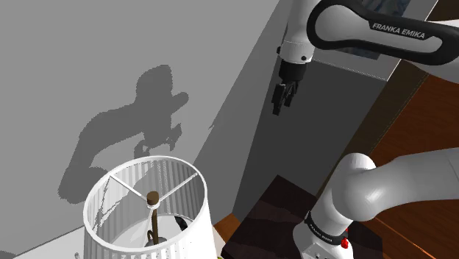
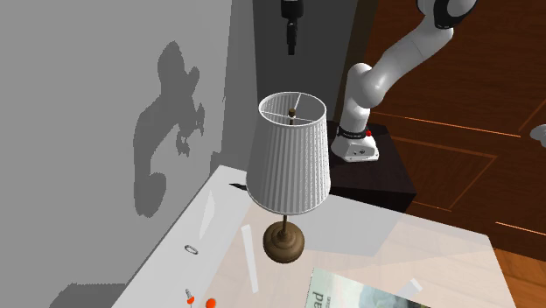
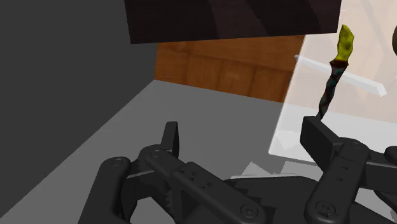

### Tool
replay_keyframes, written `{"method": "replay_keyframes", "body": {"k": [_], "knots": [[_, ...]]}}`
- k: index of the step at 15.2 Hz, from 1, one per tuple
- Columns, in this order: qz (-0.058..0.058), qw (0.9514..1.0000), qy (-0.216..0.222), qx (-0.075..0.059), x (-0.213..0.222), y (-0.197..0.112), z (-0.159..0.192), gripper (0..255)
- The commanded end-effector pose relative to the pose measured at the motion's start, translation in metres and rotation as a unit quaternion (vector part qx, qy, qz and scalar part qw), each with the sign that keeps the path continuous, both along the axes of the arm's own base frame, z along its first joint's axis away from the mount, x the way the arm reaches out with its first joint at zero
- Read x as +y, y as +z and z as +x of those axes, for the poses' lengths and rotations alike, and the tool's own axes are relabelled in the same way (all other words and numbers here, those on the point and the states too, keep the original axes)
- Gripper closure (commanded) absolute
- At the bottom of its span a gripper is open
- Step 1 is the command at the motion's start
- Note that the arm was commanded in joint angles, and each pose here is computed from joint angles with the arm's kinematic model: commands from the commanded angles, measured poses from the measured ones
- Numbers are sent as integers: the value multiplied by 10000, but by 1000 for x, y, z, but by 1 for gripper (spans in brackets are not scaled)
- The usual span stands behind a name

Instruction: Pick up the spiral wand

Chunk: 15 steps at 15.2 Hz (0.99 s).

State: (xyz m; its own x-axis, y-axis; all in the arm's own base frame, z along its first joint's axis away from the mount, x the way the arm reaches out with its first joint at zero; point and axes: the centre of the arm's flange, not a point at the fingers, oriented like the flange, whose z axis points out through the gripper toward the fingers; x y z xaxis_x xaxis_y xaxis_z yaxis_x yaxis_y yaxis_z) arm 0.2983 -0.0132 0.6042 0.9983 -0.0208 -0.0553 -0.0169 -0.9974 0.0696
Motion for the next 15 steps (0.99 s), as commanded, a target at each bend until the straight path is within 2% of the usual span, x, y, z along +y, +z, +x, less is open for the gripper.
{"method": "replay_keyframes", "body": {"k": [1,15], "knots": [[0,10000,0,0,0,0,0,0],[31,9996,-286,-20,101,-151,26,0]]}}
